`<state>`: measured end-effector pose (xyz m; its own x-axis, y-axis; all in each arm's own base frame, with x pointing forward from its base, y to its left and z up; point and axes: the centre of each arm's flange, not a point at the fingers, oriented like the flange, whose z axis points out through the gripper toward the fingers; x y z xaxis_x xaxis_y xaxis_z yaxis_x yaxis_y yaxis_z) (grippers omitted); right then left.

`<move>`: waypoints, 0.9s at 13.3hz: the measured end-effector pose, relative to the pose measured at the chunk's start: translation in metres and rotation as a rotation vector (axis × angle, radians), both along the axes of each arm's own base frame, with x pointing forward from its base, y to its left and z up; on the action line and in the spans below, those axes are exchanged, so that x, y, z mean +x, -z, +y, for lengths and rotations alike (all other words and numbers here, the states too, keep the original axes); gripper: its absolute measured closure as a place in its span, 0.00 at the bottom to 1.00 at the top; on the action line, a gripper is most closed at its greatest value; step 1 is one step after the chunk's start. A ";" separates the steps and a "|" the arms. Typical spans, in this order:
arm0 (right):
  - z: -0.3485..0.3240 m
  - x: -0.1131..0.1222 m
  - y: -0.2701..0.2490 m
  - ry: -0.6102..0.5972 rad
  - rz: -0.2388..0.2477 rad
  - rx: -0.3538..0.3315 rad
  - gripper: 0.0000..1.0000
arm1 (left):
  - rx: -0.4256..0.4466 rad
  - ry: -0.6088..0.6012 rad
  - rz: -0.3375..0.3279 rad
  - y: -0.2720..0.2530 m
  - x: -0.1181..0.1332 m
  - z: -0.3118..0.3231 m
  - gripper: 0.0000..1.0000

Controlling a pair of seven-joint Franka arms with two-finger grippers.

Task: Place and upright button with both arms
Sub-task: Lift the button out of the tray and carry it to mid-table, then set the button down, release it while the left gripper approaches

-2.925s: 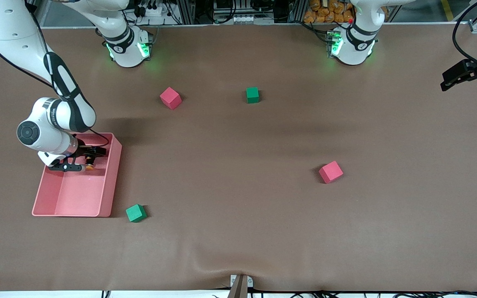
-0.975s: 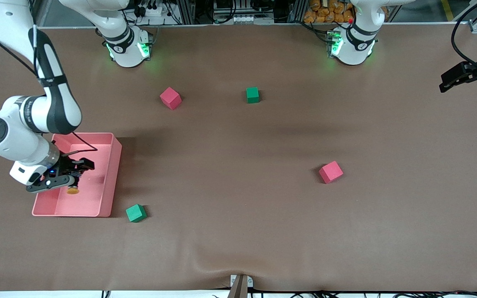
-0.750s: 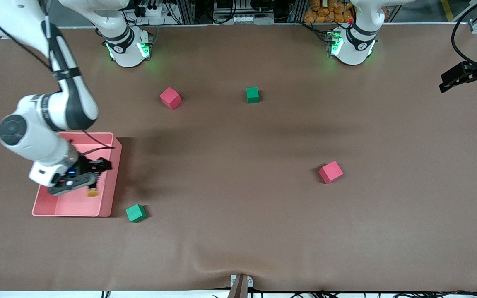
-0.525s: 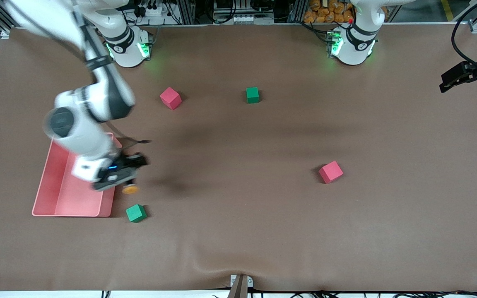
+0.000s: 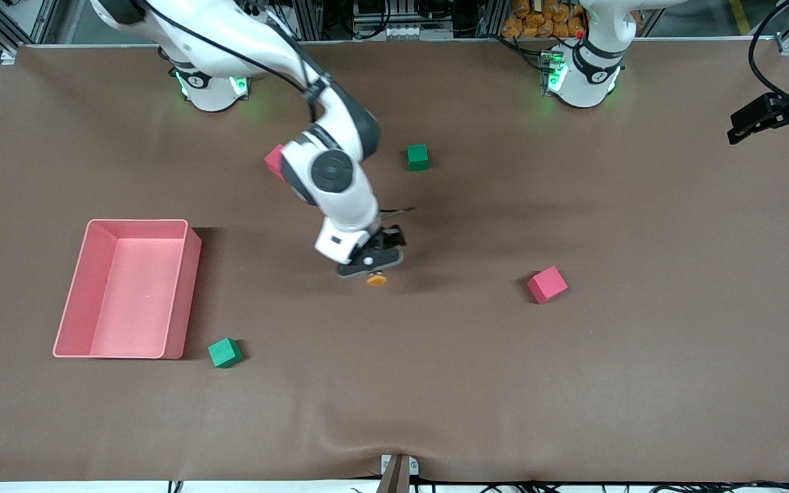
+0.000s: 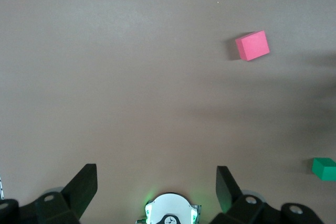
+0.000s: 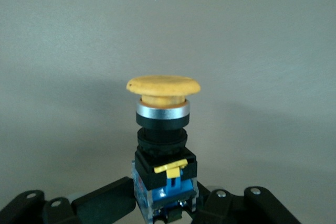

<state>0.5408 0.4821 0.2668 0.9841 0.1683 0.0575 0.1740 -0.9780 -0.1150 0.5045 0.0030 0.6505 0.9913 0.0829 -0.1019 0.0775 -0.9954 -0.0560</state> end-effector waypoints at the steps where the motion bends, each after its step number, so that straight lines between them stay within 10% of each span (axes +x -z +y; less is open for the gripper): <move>1: 0.015 -0.001 0.013 0.037 0.008 0.004 0.62 | 0.000 0.000 -0.001 0.000 0.000 0.000 0.00; 9: 0.065 -0.026 0.093 0.198 0.020 -0.065 0.62 | -0.001 0.002 0.040 0.019 0.007 0.000 0.00; 12: 0.068 -0.016 0.078 0.208 -0.003 -0.044 0.37 | -0.010 0.012 0.095 0.047 0.020 -0.006 0.00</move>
<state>0.5247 0.5501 0.1888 0.9977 -0.0364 0.0577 -0.0323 -0.9969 -0.0711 0.5244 -0.0028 0.6039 0.9780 0.0698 -0.1965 0.0605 -0.9968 -0.0530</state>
